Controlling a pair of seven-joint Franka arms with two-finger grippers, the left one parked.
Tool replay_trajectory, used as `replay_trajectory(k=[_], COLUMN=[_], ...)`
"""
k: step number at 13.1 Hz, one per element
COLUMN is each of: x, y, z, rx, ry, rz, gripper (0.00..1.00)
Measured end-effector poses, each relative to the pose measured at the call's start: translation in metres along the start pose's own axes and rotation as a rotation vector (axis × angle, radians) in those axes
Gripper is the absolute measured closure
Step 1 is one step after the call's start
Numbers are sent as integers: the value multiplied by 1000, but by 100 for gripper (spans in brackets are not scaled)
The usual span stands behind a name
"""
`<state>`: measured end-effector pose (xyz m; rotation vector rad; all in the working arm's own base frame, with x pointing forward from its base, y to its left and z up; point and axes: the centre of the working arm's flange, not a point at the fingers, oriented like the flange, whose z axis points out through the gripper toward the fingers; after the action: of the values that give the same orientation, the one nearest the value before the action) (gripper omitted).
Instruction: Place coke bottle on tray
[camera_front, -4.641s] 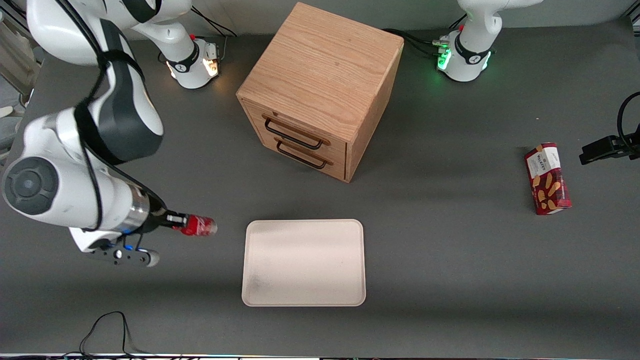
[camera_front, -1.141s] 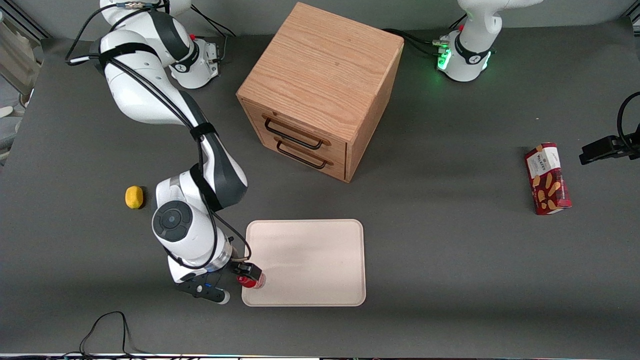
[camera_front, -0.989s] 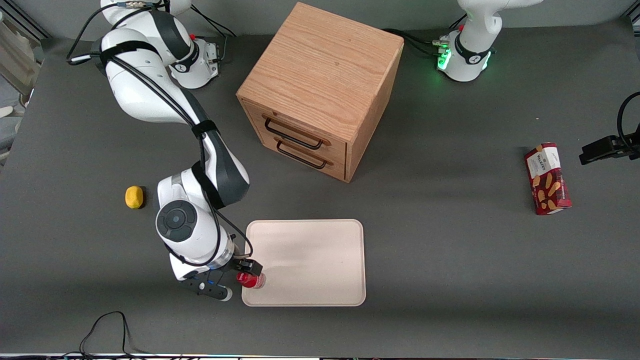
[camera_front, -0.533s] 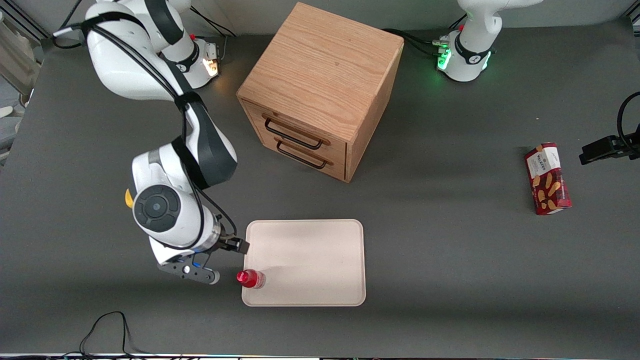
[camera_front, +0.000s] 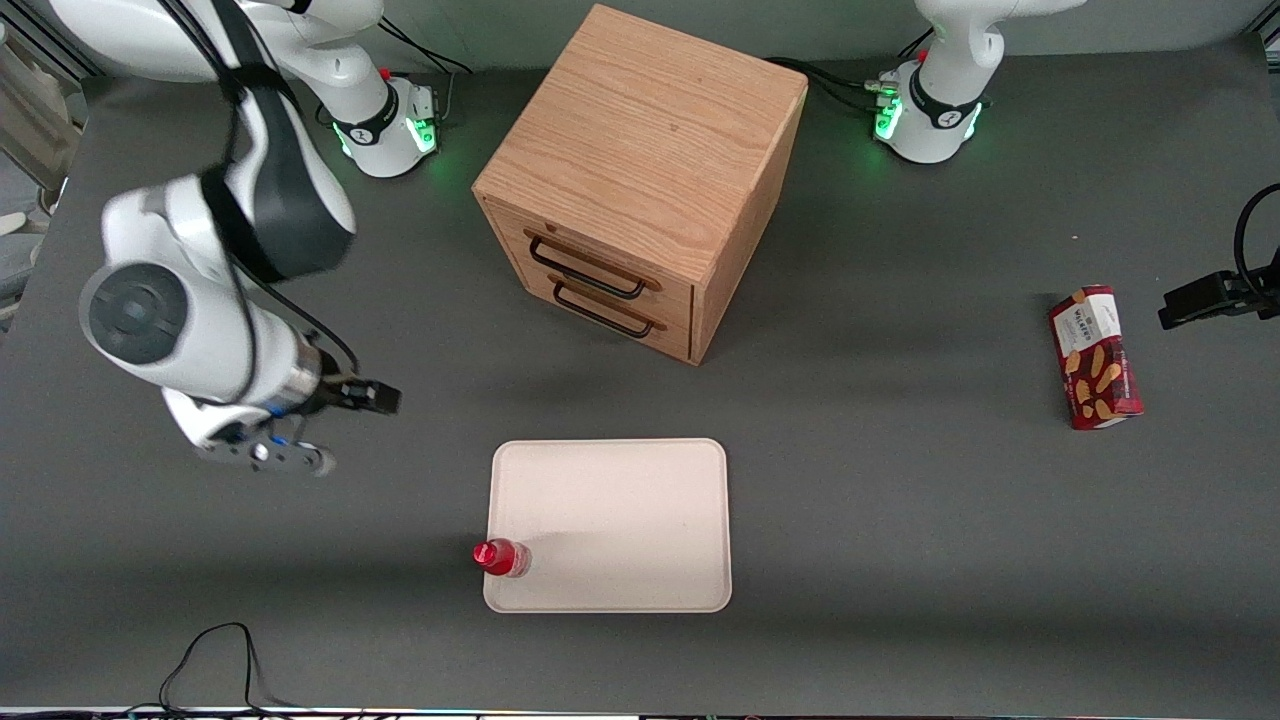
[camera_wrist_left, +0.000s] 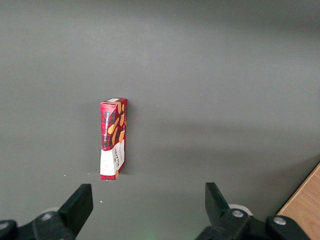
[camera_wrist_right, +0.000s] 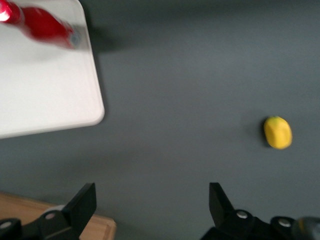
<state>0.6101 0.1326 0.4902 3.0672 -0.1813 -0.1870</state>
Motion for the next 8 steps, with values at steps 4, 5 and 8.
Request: replay_trajectory(k=[4,5,8], x=[-60,-72,-90], y=[79,91,101], z=[-30,-41,-71], rx=[19,23,34], ry=[-22,-25,-5], rz=[-95,-102,-109], gripper=[0,0,0])
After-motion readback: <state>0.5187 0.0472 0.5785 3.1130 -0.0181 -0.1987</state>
